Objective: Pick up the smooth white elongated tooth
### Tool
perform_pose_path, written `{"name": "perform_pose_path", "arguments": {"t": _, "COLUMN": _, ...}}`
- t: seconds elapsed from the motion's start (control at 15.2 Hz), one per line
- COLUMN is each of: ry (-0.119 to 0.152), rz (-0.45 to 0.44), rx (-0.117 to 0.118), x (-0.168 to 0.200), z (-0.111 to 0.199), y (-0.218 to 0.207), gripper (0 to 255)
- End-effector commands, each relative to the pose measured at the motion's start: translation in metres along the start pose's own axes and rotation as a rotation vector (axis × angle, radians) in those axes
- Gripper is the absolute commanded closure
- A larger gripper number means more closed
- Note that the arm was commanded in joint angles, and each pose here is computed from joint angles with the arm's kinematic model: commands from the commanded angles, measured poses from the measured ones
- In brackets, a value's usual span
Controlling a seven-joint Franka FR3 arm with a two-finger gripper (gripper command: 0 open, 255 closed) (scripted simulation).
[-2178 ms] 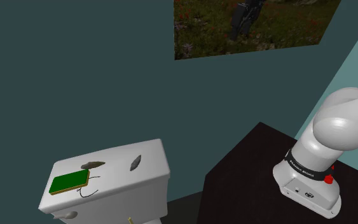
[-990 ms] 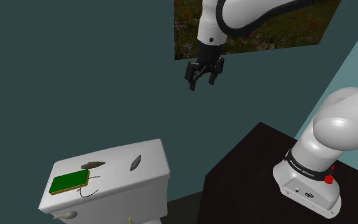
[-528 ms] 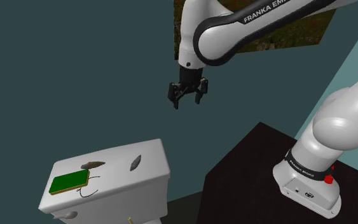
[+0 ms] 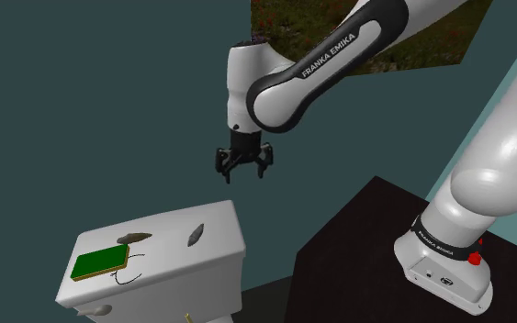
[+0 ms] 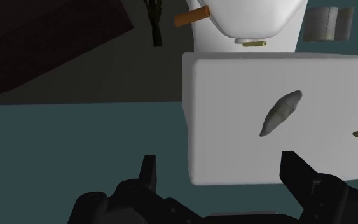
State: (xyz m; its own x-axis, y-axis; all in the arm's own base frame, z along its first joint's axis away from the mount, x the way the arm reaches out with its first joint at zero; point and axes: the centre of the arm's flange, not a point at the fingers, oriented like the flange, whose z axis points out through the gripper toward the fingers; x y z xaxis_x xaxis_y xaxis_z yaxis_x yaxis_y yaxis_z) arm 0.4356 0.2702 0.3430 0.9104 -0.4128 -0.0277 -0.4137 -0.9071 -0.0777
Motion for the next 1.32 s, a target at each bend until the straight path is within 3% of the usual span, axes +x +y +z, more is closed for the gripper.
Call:
{"name": "perform_pose_path", "arguments": {"t": 0.0, "ry": -0.015, "rz": 0.04, "rx": 0.006, "x": 0.003, "z": 0.023, "y": -0.016, "gripper": 0}}
{"name": "perform_pose_path", "arguments": {"t": 1.06, "ry": -0.13, "rz": 0.322, "rx": 0.042, "x": 0.036, "z": 0.183, "y": -0.145, "gripper": 0}}
{"name": "perform_pose_path", "arguments": {"t": 1.25, "ry": -0.134, "rz": 0.332, "rx": 0.044, "x": 0.038, "z": 0.2, "y": -0.149, "gripper": 0}}
